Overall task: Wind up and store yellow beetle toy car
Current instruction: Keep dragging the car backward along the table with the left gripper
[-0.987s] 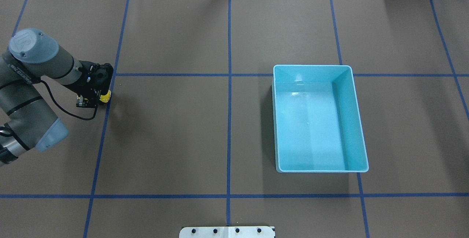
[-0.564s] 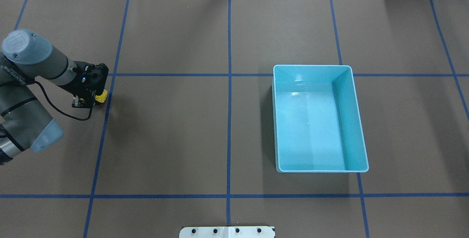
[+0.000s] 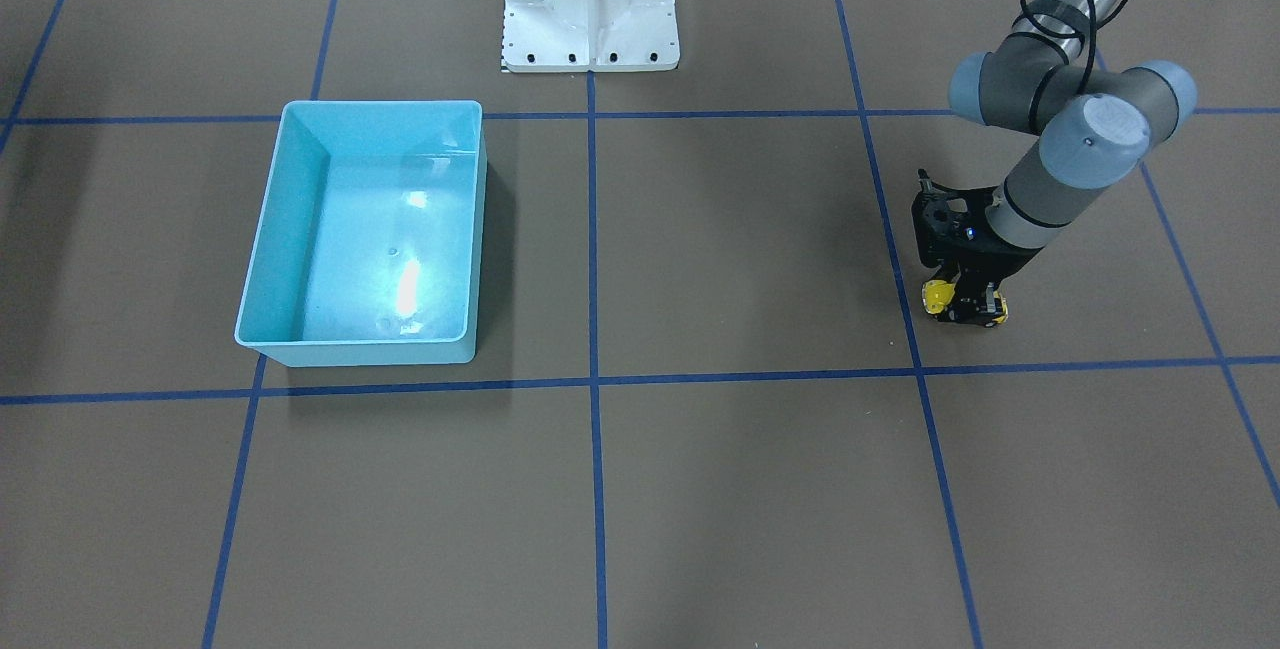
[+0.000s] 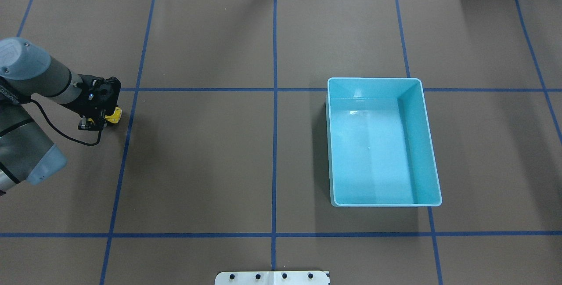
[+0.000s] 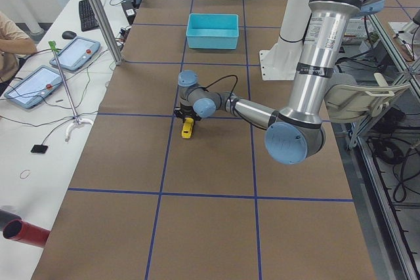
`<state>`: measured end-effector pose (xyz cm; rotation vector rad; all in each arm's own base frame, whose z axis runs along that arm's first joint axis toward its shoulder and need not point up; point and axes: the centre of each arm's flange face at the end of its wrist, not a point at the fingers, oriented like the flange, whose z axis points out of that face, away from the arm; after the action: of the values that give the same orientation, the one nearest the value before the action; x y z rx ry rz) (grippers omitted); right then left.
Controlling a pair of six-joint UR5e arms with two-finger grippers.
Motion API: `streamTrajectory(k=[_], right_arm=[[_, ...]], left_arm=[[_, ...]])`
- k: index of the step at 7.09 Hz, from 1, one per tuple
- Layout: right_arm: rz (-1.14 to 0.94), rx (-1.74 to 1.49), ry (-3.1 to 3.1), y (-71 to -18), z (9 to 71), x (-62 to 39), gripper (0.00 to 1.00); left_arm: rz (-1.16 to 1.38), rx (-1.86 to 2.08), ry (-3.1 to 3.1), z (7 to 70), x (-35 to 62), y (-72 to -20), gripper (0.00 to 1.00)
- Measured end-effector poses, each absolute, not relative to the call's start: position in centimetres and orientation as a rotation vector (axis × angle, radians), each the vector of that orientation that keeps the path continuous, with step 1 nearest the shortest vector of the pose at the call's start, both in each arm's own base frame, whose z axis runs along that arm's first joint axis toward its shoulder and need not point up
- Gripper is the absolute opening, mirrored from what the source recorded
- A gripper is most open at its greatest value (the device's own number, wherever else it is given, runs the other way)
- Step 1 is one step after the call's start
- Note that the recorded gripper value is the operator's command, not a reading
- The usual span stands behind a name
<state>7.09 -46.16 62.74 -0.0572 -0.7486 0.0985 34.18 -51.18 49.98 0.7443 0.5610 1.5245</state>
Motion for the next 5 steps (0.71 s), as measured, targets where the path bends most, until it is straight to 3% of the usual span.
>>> streamTrajectory(k=[5], right_arm=[[0.099, -0.059, -0.749, -46.2, 62.8, 7.1, 1.00]], left_arm=[[1.525, 0.753, 0.559, 51.4, 33.3, -50.5, 0.00]])
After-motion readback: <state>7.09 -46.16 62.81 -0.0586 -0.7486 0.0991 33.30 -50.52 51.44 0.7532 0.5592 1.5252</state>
